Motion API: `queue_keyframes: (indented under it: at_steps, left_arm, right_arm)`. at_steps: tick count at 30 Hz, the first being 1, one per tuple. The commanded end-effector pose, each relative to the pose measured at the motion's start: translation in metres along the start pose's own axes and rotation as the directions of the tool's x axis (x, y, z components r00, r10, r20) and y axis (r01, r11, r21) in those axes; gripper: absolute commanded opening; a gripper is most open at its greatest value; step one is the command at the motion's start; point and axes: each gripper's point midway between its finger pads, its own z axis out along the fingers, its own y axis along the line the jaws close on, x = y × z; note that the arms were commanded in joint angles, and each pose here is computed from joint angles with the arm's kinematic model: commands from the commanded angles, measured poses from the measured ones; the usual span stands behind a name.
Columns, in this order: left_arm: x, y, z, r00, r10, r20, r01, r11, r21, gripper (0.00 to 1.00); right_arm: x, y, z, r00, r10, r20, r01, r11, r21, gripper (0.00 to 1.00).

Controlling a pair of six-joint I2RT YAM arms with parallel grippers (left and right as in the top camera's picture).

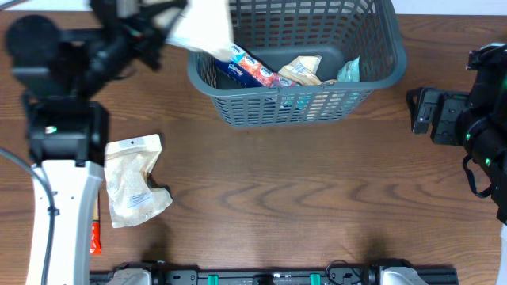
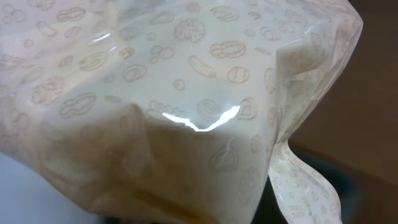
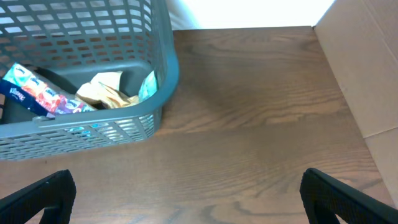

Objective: Pack container
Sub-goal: 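Lift the translucent pouch into the basket and open the left gripper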

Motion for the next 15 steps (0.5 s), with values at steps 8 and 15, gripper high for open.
queue_keyframes:
  at_steps: [8,15]
  left_arm:
    - [0.067,-0.047,0.071,0.989,-0.088,-0.123,0.115,0.966,0.231,0.06]
    - [0.117,-0.035,0.096,0.964,-0.159,-0.213,0.206,0.953,0.221,0.7]
  right_arm:
    - [0.003,0.005,-0.002,1.0,0.009,-0.01,-0.009,1.0,-0.025,0.99]
    - [0.008,0.004,-0.002,1.0,0.005,-0.028,-0.006,1.0,-0.024,0.99]
